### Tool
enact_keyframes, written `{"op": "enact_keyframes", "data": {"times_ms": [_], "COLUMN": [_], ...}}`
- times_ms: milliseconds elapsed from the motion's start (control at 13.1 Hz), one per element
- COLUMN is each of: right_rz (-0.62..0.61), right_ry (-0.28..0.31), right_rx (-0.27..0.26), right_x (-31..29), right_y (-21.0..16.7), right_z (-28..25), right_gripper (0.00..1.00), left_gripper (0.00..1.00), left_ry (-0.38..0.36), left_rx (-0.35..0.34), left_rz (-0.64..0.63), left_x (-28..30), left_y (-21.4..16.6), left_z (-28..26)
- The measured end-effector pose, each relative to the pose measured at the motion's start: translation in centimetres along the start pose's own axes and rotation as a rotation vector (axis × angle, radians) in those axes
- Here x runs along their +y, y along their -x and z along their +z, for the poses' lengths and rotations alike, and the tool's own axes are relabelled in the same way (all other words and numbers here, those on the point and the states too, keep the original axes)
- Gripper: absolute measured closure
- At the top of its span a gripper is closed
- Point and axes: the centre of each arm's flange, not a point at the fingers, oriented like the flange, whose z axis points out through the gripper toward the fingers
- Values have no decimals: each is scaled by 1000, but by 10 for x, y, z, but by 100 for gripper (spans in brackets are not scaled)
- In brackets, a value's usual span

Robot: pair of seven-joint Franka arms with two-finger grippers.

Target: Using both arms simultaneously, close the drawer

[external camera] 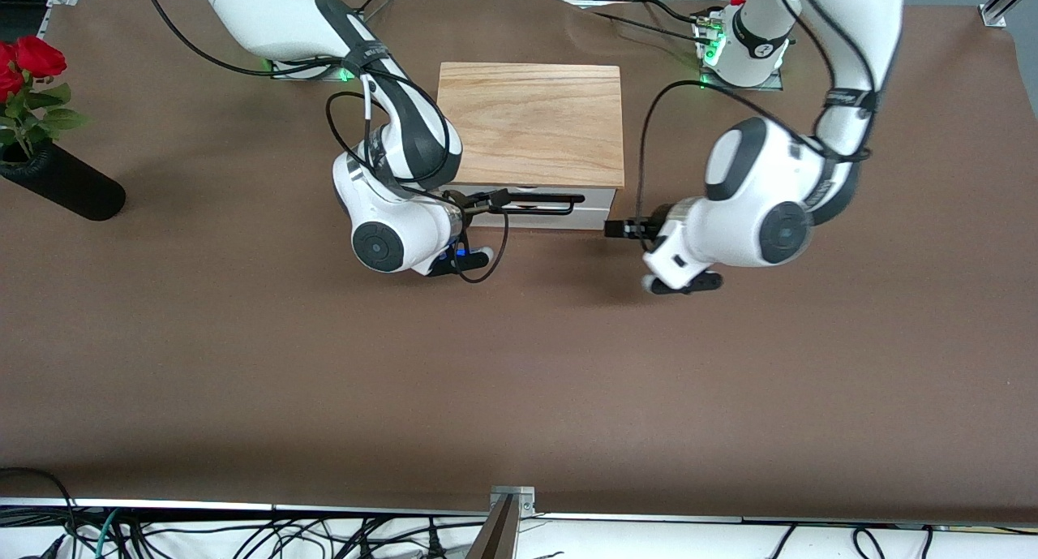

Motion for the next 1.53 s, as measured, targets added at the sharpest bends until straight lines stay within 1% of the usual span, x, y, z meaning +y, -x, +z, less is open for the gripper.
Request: {"op": "enact_keyframes", "data": {"times_ms": [77,153,306,459,612,689,842,995,1148,1224,1377,1530], "right_rz": [-14,-29,-50,-48,-72,-106,-166,-153,-106,-82,-30,15], "right_ry": [-6,-14,-21,6,47,65,102,135,161,175,230,300], "right_rx": [18,43,92,152,212,241,305,358,413,444,509,567], "right_x": [-7,-14,-23,-15,11,28,61,85,112,126,157,186], "right_y": [1,2,4,1,-7,-11,-13,-6,8,16,41,72], "right_z": [-12,-27,-53,-79,-108,-123,-163,-201,-238,-257,-300,-341], "right_gripper": [0,0,0,0,0,0,0,0,0,0,0,0], "left_gripper": [0,0,0,0,0,0,0,0,0,0,0,0], "left_ry": [2,-20,-81,-153,-200,-216,-249,-304,-343,-347,-346,-347], "left_rx": [33,67,118,155,170,192,244,262,292,316,356,357], "left_rz": [5,25,75,117,175,181,138,93,89,98,116,123], "left_x": [-5,-10,-17,-36,-73,-95,-144,-176,-180,-177,-170,-167], "left_y": [4,11,37,66,82,85,92,101,101,99,95,94], "left_z": [-24,-48,-95,-140,-180,-199,-236,-256,-262,-264,-265,-261]}}
